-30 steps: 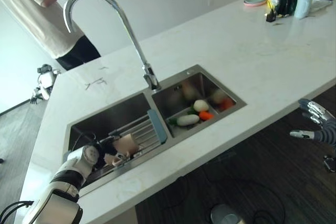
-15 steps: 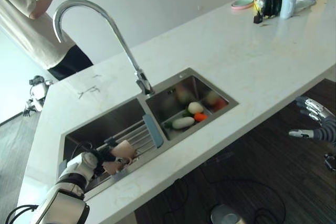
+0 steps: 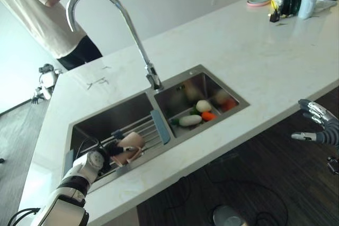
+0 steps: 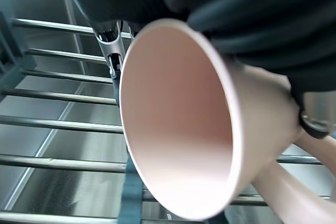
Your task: Place the dishes in the dishwasher.
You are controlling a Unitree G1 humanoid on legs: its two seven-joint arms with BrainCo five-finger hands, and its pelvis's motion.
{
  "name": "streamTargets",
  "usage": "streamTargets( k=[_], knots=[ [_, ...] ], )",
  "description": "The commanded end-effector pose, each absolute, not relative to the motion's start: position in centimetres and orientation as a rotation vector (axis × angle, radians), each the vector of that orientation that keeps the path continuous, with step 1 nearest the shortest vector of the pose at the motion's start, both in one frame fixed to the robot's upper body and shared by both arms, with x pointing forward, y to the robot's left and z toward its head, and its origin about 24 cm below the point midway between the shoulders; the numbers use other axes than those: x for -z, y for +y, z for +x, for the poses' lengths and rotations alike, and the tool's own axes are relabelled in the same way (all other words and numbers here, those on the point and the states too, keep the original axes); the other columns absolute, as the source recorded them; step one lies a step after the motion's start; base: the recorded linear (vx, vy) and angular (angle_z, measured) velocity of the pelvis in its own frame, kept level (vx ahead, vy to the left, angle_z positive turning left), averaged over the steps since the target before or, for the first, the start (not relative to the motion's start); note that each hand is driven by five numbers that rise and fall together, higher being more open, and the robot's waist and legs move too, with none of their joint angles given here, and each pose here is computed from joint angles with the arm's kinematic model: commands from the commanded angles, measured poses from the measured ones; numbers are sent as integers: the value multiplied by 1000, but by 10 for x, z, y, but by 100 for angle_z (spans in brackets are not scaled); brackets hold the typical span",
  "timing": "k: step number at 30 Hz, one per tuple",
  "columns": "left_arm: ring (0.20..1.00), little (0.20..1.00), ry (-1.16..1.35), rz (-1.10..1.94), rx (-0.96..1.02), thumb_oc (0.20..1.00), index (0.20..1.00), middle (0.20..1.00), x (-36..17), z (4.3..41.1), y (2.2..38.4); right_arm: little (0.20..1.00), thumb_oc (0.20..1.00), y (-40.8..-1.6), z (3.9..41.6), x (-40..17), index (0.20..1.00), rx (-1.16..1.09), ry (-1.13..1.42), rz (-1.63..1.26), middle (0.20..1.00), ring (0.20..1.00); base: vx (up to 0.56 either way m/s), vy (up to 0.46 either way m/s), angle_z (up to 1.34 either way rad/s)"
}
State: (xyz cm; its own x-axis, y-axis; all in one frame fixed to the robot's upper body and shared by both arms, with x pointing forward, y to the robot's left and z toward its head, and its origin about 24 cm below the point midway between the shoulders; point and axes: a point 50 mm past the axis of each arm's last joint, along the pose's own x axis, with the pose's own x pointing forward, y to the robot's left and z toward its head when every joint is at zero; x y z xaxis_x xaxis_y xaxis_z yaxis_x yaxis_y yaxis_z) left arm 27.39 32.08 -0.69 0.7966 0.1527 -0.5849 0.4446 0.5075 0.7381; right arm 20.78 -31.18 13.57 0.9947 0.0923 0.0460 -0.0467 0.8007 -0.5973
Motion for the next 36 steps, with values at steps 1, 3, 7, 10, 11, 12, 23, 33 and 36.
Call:
streamTargets(
  k=[1, 3, 7, 10, 11, 12, 23, 33, 36],
  knots=[
    [200, 200, 467, 1080, 22, 200, 200, 200, -40, 283, 345, 1000, 1000, -303, 207, -156, 1000, -33, -252, -634, 1000, 1000, -69, -29, 15],
    [200, 200, 366, 1112, -23, 200, 200, 200, -61, 286, 349, 1000, 1000, -304, 205, -154, 1000, -26, -249, -631, 1000, 1000, -50, -27, 24],
    [200, 200, 85, 1119, -186, 200, 200, 200, -121, 291, 357, 1000, 1000, -304, 204, -153, 1000, -17, -251, -617, 1000, 1000, -38, -36, 23],
    [200, 200, -71, 1110, -249, 200, 200, 200, -151, 292, 354, 1000, 1000, -303, 204, -152, 1000, -21, -252, -579, 1000, 1000, -18, -56, 16],
    [200, 200, -110, 1106, -261, 200, 200, 200, -157, 292, 353, 1000, 1000, -303, 204, -153, 1000, -20, -257, -560, 1000, 1000, -12, -75, 19],
    [200, 200, -155, 1100, -275, 200, 200, 200, -165, 292, 350, 1000, 1000, -302, 205, -153, 1000, -17, -261, -542, 1000, 1000, -6, -63, 24],
    [200, 200, -540, 597, -274, 200, 200, 200, -191, 262, 307, 1000, 1000, -283, 206, -160, 1000, 20, -390, -442, 1000, 1000, -21, -154, 23],
    [200, 200, -600, -41, -256, 200, 200, 200, -149, 220, 280, 1000, 1000, -254, 205, -193, 1000, 47, -618, -425, 1000, 1000, 0, -205, 30],
    [200, 200, -621, -93, -220, 200, 200, 200, -150, 214, 268, 1000, 1000, -250, 203, -198, 1000, 41, -634, -439, 1000, 1000, -66, -132, 28]
  ],
)
